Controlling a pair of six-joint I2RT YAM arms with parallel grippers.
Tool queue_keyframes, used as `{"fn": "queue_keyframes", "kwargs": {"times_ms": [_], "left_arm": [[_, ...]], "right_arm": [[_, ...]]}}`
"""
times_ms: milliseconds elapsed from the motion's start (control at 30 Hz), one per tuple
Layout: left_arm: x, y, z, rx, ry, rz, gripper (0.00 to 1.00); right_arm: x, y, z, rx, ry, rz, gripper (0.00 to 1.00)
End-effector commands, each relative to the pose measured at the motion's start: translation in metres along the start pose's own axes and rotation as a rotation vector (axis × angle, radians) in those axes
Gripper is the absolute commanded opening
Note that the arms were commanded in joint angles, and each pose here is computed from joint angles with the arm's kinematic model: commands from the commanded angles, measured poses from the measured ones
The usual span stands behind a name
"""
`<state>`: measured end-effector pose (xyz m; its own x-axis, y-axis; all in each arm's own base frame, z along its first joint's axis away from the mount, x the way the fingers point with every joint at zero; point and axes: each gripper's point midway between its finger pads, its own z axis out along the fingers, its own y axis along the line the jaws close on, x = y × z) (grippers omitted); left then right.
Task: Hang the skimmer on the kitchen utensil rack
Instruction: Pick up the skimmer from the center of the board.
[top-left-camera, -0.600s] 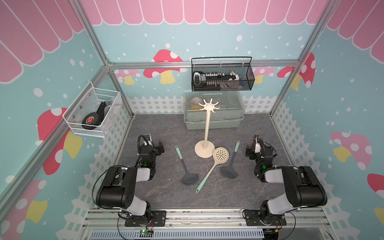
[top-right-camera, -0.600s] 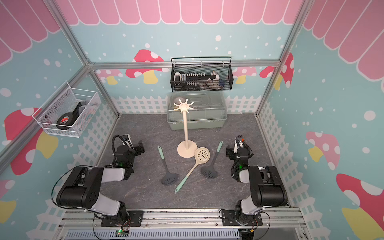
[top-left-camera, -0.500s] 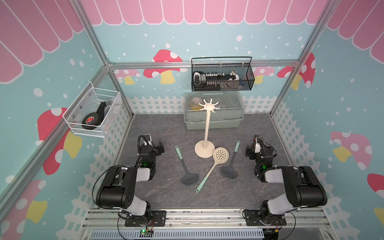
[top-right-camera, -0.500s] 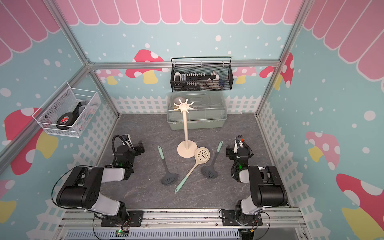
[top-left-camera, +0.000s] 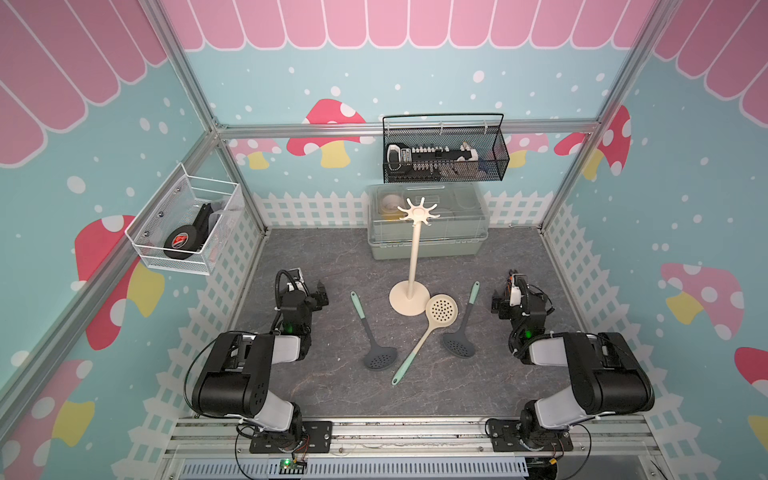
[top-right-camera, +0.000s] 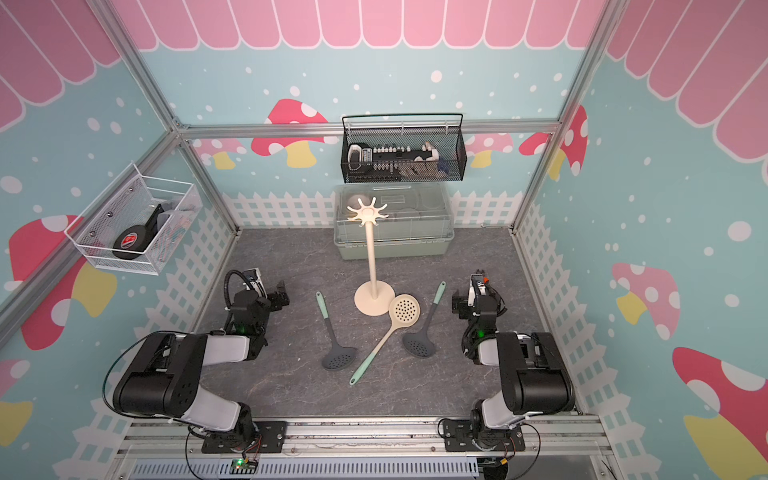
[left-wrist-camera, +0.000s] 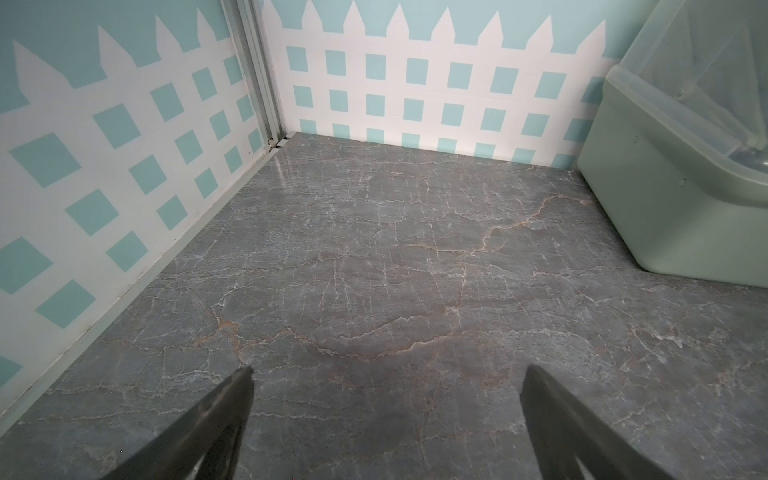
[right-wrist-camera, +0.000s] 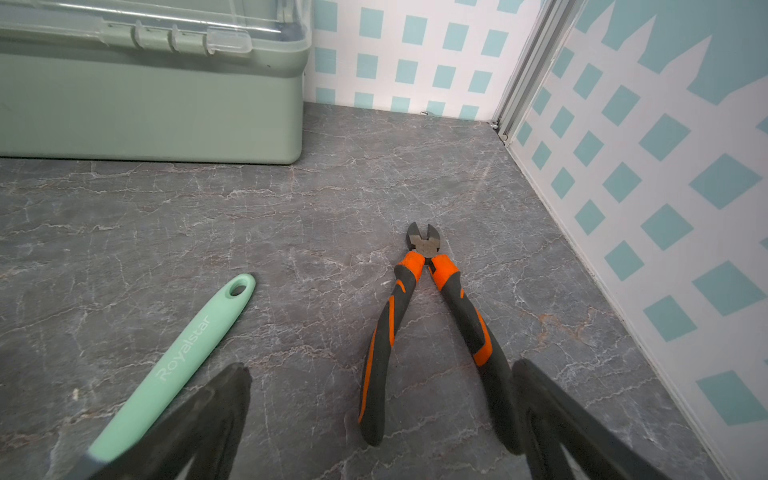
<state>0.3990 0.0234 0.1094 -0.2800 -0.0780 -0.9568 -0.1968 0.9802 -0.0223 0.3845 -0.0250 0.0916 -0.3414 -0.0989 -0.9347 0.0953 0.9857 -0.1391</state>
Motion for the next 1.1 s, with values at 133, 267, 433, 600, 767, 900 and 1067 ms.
{"fn": "queue_keyframes", "kwargs": {"times_ms": [133,267,433,600,767,900,1067], "left_arm": [[-0.007,0.000,0.001,0.004,-0.028,0.020,0.99],[-0.007,-0.001,0.000,0.002,-0.029,0.022,0.99],[-0.020,0.001,0.001,-0.033,-0.014,0.026,0.99],[-0.035,-0.005,-0.005,-0.077,0.034,0.088,0.99],[-0.047,-0.029,-0.022,-0.056,0.052,0.102,0.99],[-0.065,-0.062,-0.041,0.033,0.049,0.028,0.99],[-0.074,-0.093,-0.059,0.142,0.089,-0.071,0.99]], "right_arm": [[-0.009,0.002,0.001,-0.002,-0.025,-0.019,0.99],[-0.020,-0.004,0.000,0.042,-0.011,-0.018,0.99],[-0.039,-0.009,-0.002,0.096,0.096,-0.028,0.99],[-0.052,0.005,-0.005,0.044,0.194,0.122,0.98],[-0.042,0.032,-0.006,-0.071,0.332,0.303,0.93],[-0.029,0.047,-0.006,-0.119,0.453,0.343,0.88],[-0.005,0.065,-0.008,-0.159,0.578,0.379,0.80]]}}
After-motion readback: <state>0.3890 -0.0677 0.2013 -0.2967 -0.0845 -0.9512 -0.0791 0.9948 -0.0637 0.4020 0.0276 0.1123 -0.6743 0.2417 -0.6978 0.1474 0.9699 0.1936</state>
